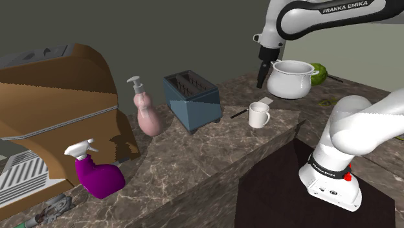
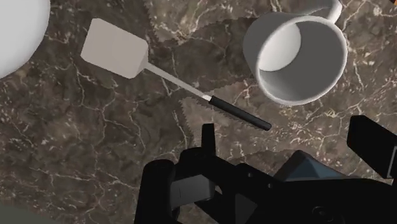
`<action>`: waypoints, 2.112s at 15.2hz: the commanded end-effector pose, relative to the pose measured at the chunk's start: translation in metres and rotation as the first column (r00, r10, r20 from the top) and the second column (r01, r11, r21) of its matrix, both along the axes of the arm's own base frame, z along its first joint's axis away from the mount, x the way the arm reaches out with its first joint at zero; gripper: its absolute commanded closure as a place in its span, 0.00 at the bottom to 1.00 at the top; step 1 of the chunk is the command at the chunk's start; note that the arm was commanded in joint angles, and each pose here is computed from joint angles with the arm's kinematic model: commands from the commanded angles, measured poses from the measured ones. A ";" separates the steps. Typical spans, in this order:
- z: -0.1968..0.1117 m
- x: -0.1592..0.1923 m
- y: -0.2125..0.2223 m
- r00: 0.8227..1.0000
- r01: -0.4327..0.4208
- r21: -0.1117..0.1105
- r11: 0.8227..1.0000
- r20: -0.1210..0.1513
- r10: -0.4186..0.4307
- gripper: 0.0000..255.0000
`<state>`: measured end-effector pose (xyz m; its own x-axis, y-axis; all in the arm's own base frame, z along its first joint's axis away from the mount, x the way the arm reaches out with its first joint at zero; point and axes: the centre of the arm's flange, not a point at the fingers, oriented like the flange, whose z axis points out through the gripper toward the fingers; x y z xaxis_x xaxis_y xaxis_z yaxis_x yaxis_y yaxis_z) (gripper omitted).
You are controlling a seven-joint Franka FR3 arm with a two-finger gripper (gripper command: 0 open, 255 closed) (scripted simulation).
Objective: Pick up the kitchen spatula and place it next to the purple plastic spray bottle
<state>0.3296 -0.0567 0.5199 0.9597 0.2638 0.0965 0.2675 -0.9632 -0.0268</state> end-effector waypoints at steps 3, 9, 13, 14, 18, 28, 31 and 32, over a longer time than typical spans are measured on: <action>-0.045 0.013 -0.026 0.948 -0.318 -0.014 0.948 -0.003 0.318 0.00; -0.113 0.047 -0.055 0.706 -0.708 -0.029 0.706 -0.015 0.708 0.00; -0.147 0.065 -0.061 0.557 -0.830 -0.033 0.557 -0.022 0.830 0.00; -0.152 0.065 -0.061 0.557 -0.830 -0.033 0.557 -0.022 0.830 0.00; -0.173 0.065 -0.060 0.557 -0.830 -0.033 0.557 -0.022 0.830 0.00; -0.181 0.065 -0.059 0.557 -0.830 -0.033 0.557 -0.022 0.830 1.00; -0.181 0.065 -0.059 0.557 -0.830 -0.033 0.557 -0.022 0.830 1.00; -0.181 0.065 -0.059 0.557 -0.830 -0.033 0.557 -0.022 0.830 1.00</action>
<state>0.3950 -0.1158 0.3385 0.3143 0.9470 0.0664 0.9491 -0.3150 -0.0005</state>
